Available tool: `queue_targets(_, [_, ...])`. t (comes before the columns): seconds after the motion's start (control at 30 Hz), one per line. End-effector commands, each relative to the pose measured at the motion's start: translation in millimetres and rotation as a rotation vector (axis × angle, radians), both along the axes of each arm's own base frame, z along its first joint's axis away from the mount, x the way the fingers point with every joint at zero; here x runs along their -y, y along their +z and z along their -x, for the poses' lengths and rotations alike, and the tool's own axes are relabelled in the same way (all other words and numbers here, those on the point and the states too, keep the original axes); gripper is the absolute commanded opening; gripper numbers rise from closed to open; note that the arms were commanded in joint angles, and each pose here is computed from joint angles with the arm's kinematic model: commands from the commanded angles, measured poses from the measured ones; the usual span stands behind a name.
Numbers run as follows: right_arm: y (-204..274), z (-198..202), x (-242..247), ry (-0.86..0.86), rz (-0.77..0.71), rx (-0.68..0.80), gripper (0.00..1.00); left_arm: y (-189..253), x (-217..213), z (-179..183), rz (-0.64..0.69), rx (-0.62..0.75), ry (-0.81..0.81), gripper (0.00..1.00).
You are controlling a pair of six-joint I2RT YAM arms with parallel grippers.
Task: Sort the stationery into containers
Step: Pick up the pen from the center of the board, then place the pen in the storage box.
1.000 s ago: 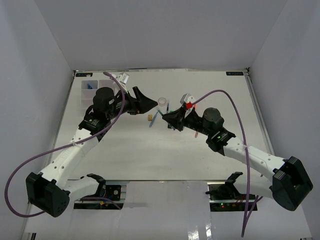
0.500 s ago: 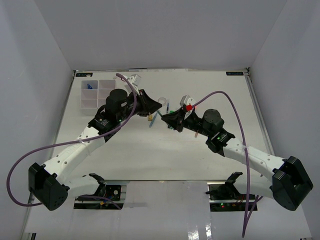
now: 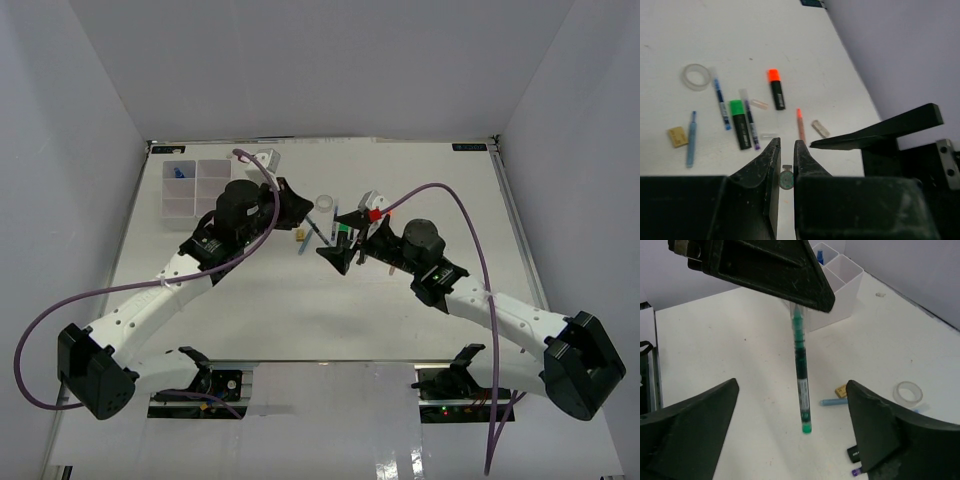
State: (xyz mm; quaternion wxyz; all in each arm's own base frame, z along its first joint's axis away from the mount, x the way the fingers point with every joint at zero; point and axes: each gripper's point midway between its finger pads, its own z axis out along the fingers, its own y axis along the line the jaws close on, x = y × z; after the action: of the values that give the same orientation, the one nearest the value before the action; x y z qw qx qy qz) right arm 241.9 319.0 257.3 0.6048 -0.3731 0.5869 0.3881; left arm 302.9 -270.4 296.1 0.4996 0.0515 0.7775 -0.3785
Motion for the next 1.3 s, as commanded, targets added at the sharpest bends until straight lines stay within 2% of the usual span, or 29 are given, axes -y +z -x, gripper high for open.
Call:
queue_targets(0.0, [-0.9,-7.6,11.3,-0.085,0.010,0.003,0.99,24.2,-44.5,-25.3,-0.118,0.124,0.232,0.00])
queue_targets(0.1, [-11.6,-11.9,25.5,-0.154,0.061,-0.007,0.91,33.6,-82.3,-49.0,-0.220,0.181,0.381,0.01])
queue_targets(0.17, [-13.3,-11.8,33.3,-0.185,0.075,-0.012,0.90,42.6,-102.5,-63.3,-0.246,0.205,0.444,0.03])
queue_targets(0.27, [-21.8,-12.8,46.4,-0.242,0.103,-0.030,0.90,48.2,-164.8,-100.5,-0.281,0.205,0.592,0.05])
queue_targets(0.37, [-28.8,-10.0,55.1,-0.266,0.120,-0.041,0.90,47.0,-204.1,-129.8,-0.318,0.205,0.685,0.06])
queue_targets(0.43, [-32.9,-7.8,58.3,-0.271,0.127,-0.048,0.90,57.9,-218.8,-146.2,-0.318,0.223,0.718,0.06])
queue_targets(0.47, [-33.4,-7.5,58.9,-0.272,0.128,-0.049,0.90,43.5,-230.6,-161.0,-0.335,0.186,0.731,0.06])
queue_targets(0.6, [-36.4,-7.2,62.8,-0.285,0.139,-0.049,0.90,42.5,-249.8,-196.3,-0.315,0.184,0.763,0.06])
queue_targets(0.9, [-48.2,-6.5,65.4,-0.292,0.159,-0.064,0.90,-3.6,-283.1,-251.9,-0.318,0.126,0.787,0.08])
queue_targets(1.07, [-57.3,-9.0,62.9,-0.292,0.182,-0.085,0.91,-27.6,-281.7,-268.2,-0.313,0.108,0.767,0.18])
queue_targets(1.1, [-60.8,-9.9,61.7,-0.291,0.192,-0.092,0.91,-35.2,-301.3,-269.7,-0.314,0.090,0.796,0.23])
queue_targets(1.2, [-64.8,-12.6,61.8,-0.304,0.205,-0.117,0.92,-46.5,-306.3,-269.6,-0.300,0.057,0.803,0.33])
queue_targets(1.27, [-70.4,-21.0,68.1,-0.365,0.222,-0.134,0.92,-51.2,-310.4,-268.3,-0.289,0.040,0.801,0.45])
